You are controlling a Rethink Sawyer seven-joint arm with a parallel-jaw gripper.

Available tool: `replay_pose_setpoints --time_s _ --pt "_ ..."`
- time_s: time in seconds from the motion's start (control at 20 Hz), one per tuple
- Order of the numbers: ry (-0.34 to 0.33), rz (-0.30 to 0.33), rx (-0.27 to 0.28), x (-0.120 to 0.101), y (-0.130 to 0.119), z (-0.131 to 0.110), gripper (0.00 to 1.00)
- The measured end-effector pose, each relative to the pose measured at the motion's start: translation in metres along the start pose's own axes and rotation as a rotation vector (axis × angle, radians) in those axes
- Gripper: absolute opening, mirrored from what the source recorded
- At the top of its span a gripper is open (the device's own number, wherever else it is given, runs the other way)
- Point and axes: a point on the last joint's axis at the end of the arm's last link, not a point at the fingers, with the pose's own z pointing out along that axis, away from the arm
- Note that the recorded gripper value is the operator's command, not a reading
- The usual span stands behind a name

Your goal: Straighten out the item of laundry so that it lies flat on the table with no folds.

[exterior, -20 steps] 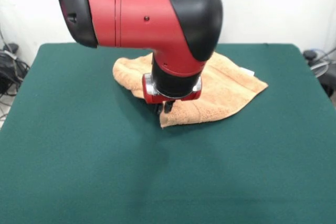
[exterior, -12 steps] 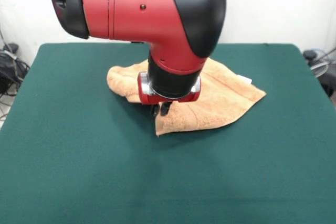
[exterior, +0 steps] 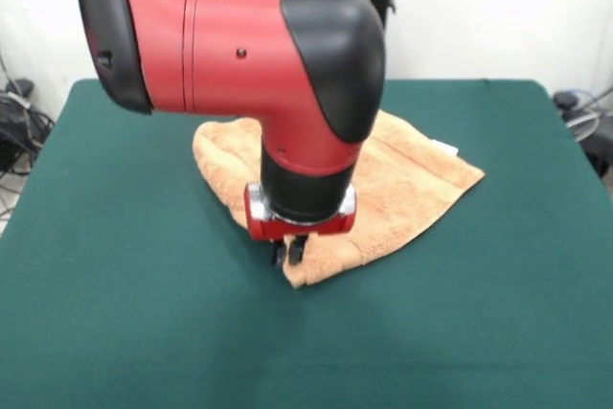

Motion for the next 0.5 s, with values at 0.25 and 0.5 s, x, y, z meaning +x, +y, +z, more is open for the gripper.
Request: replay_pose_setpoints --time_s 0.25,0.5 --pt "-0.053 0.001 -0.006 -0.001 0.001 0.018 0.00" --pt "-0.072 -0.008 -0.005 0.005 0.005 0.019 0.00"
